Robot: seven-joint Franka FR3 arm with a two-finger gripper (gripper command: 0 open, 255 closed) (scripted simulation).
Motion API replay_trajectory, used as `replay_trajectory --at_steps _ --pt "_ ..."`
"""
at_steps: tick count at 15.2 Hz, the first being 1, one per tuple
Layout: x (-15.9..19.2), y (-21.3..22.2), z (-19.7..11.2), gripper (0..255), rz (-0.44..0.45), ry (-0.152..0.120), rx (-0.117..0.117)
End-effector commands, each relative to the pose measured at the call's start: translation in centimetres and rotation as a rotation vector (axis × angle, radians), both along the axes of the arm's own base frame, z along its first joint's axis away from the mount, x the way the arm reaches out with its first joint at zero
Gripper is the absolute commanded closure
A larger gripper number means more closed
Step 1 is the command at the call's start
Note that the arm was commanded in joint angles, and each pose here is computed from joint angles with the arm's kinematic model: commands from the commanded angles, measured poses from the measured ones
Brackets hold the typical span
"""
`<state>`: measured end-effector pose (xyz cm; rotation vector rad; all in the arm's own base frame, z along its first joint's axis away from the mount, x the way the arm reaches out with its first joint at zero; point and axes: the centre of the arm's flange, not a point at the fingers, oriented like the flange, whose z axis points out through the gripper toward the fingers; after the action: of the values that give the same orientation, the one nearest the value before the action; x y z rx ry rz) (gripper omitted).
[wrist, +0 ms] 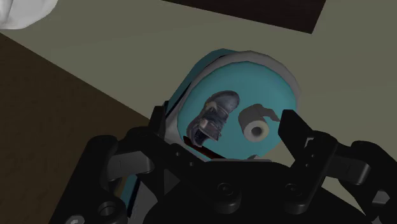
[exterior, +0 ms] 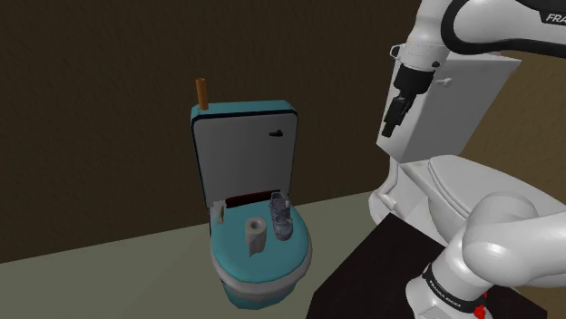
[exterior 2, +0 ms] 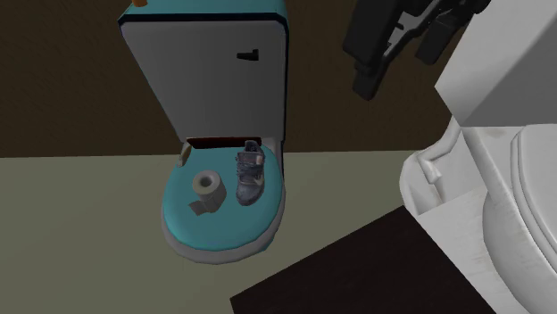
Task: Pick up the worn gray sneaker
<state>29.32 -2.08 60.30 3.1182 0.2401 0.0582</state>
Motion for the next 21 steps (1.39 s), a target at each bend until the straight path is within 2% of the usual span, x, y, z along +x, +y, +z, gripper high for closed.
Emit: replay_trajectory --at_steps 1,21 --pt "0.0 0.0 0.0 0 0.000 0.000 0.000" --pt "17.4 5.8 -20.0 0 0.031 0.065 -0.021"
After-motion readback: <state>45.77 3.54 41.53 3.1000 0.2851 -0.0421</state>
